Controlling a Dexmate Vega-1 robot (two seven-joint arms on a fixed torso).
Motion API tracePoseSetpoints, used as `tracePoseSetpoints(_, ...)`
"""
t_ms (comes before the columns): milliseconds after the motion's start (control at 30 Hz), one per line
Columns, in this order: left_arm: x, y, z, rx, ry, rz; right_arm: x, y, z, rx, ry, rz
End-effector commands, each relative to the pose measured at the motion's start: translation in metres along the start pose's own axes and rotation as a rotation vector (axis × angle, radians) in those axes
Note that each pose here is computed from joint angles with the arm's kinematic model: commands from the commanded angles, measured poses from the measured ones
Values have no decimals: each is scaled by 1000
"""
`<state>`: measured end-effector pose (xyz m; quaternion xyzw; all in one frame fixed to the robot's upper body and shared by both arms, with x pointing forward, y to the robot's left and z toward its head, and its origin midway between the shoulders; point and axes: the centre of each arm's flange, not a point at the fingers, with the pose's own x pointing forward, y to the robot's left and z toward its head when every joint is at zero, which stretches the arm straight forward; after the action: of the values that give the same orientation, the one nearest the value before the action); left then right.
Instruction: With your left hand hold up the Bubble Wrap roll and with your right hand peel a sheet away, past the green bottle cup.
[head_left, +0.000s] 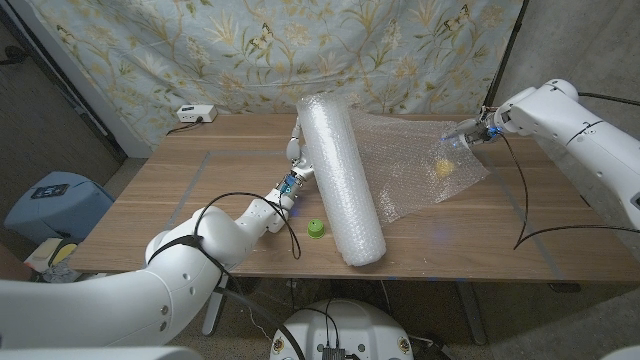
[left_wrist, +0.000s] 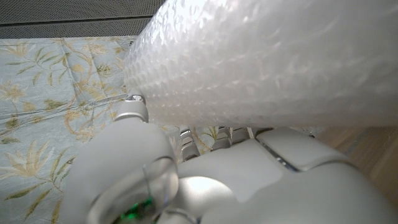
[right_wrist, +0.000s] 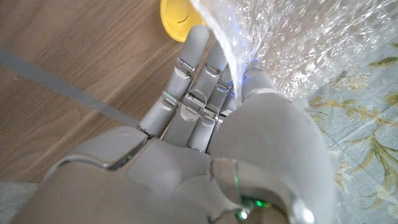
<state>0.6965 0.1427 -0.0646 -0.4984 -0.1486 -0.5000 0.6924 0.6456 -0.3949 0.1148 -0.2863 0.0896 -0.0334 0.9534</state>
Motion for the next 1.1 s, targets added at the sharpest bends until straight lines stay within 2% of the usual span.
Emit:
tracePoseSetpoints(33, -14, 8, -5, -9, -9, 23, 6, 7, 6, -3, -10, 16)
tracePoseSetpoints(267, -11, 10, -5, -11, -10, 44, 6, 6, 7, -1, -9, 17)
tracePoseSetpoints(700, -6, 10, -6, -10, -3, 64, 4, 1, 2, 15, -4, 66)
tracePoseSetpoints(1100, -5, 10, -6, -7, 2, 69, -3, 0, 7, -3, -36, 114)
